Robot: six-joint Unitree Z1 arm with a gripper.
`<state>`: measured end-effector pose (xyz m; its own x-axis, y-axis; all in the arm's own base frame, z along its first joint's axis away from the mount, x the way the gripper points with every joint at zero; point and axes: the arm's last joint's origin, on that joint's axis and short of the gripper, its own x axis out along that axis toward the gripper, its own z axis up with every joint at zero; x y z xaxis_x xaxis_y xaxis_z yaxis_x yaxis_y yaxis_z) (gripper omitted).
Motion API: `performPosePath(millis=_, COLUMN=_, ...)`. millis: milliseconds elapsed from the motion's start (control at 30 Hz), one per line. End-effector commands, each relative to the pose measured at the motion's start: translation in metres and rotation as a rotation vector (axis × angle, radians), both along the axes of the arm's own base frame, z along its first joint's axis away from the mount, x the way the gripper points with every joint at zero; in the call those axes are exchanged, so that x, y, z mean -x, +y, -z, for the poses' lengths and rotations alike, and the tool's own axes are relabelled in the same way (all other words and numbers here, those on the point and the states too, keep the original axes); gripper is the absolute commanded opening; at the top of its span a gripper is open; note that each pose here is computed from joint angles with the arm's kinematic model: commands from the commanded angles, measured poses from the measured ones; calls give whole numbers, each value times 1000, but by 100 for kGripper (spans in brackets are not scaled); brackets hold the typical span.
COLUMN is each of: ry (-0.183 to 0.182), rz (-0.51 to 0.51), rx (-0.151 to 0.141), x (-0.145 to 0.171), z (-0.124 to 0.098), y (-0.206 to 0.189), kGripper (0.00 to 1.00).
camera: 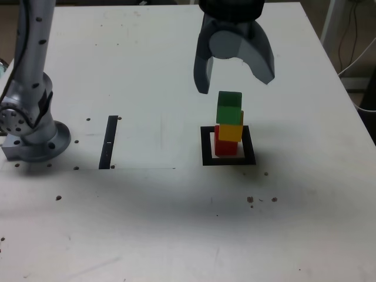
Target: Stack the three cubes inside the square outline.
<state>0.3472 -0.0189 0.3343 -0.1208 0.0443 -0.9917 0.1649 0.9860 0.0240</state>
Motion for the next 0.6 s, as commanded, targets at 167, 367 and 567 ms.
performPosePath(millis=167, ry=24, rz=-36, rx=-4, x=46, z=-1, y=9, kGripper=99)
performPosePath(millis=367, ry=32, rz=-64, rx=2, x=90, z=10, y=12, kGripper=99)
performPosePath(millis=567, ry=43, rz=-79, rx=23, x=128, z=32, y=12, kGripper=99)
